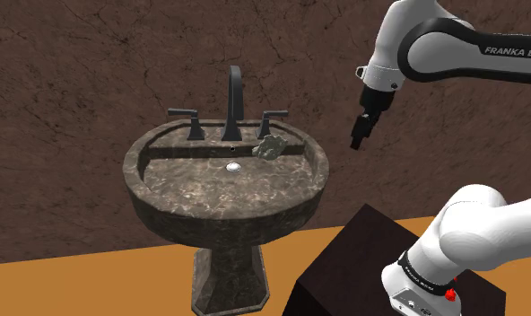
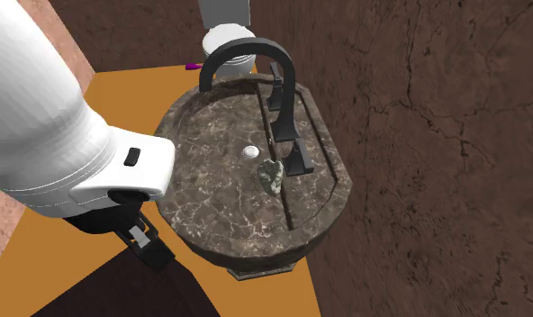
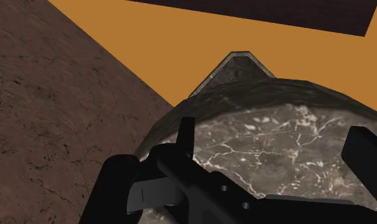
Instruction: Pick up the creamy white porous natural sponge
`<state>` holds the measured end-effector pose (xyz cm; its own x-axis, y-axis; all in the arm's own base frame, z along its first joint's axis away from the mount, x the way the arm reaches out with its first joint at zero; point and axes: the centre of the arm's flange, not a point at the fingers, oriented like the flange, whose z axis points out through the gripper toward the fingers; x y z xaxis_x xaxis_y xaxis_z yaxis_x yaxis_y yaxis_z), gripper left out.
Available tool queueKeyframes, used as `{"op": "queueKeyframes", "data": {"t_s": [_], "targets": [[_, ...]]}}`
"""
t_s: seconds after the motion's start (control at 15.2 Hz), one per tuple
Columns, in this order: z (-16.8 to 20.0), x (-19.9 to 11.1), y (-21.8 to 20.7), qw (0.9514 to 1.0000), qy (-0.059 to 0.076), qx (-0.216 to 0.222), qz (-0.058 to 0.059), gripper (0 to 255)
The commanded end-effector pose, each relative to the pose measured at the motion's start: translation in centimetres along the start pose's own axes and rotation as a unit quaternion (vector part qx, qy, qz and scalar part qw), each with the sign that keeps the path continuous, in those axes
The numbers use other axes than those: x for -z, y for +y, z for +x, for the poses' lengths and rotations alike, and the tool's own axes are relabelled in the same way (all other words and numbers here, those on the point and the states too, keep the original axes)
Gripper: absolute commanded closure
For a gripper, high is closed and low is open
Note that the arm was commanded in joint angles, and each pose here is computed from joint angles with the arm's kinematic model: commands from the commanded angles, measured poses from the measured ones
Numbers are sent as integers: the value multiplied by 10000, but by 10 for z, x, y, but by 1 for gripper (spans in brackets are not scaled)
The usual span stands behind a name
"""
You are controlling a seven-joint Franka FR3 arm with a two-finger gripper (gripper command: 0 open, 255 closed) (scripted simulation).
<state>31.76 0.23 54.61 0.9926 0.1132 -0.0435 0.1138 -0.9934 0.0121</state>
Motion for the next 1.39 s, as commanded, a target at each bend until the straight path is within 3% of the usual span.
{"op": "queueKeyframes", "data": {"t_s": [0.0, 1.32], "targets": [[0, 0, 0, 10000, 0, 0, 0, 0], [252, -95, 53, 9968, -242, -367, 667, 0]]}}
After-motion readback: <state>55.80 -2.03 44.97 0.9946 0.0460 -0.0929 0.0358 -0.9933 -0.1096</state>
